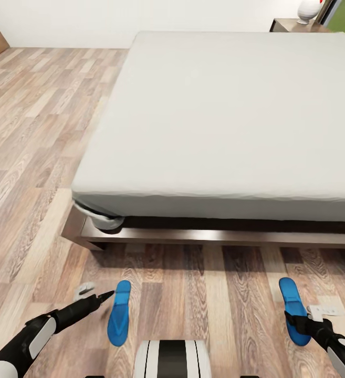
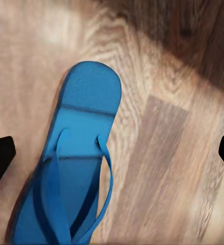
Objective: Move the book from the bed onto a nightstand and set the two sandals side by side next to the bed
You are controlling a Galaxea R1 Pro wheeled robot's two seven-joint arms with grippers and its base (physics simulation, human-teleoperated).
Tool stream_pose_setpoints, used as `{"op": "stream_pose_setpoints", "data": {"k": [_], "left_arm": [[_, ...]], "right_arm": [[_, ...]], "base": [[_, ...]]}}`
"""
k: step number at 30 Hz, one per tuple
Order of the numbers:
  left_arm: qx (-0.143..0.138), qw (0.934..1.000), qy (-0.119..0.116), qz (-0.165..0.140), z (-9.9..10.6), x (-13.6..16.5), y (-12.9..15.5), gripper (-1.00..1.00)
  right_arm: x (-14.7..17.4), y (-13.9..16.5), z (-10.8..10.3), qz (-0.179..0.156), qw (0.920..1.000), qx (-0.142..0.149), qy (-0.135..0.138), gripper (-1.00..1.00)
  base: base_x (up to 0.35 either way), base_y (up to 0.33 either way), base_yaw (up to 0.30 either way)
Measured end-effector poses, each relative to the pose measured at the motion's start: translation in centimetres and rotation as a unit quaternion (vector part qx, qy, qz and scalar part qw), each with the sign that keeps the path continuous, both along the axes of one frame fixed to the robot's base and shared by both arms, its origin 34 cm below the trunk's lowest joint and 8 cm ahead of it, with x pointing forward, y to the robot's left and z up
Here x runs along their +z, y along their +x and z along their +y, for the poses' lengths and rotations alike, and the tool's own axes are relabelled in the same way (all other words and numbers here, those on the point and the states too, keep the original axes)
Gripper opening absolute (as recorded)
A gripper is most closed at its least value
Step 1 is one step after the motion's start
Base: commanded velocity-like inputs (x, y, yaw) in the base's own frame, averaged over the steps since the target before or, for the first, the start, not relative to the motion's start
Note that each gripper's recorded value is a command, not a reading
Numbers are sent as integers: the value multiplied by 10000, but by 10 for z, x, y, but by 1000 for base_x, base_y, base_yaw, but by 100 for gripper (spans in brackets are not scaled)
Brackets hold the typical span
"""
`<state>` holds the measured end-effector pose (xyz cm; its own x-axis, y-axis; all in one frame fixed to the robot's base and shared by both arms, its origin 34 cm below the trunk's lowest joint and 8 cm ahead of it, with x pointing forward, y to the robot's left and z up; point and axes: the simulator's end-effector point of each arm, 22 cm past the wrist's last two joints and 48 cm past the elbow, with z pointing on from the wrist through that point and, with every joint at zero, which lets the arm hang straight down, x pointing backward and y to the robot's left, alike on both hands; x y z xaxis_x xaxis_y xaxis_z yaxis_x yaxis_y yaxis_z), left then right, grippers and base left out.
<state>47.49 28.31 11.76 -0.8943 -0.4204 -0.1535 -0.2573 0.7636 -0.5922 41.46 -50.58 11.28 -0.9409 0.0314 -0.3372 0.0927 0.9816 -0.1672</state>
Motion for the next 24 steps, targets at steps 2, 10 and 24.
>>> {"op": "stream_pose_setpoints", "data": {"k": [2,10,24], "left_arm": [[0,10000,3,0,0,0,0,100],[1,10000,7,10,1,0,0,100],[1,10000,2,9,0,0,0,100]], "right_arm": [[0,0,0,0,10000,0,3,-100],[-1,-1,1,9,10000,2,7,-100],[-1,-1,1,10,10000,2,7,-100]], "base": [[0,287,0],[0,289,0],[0,290,0]]}}
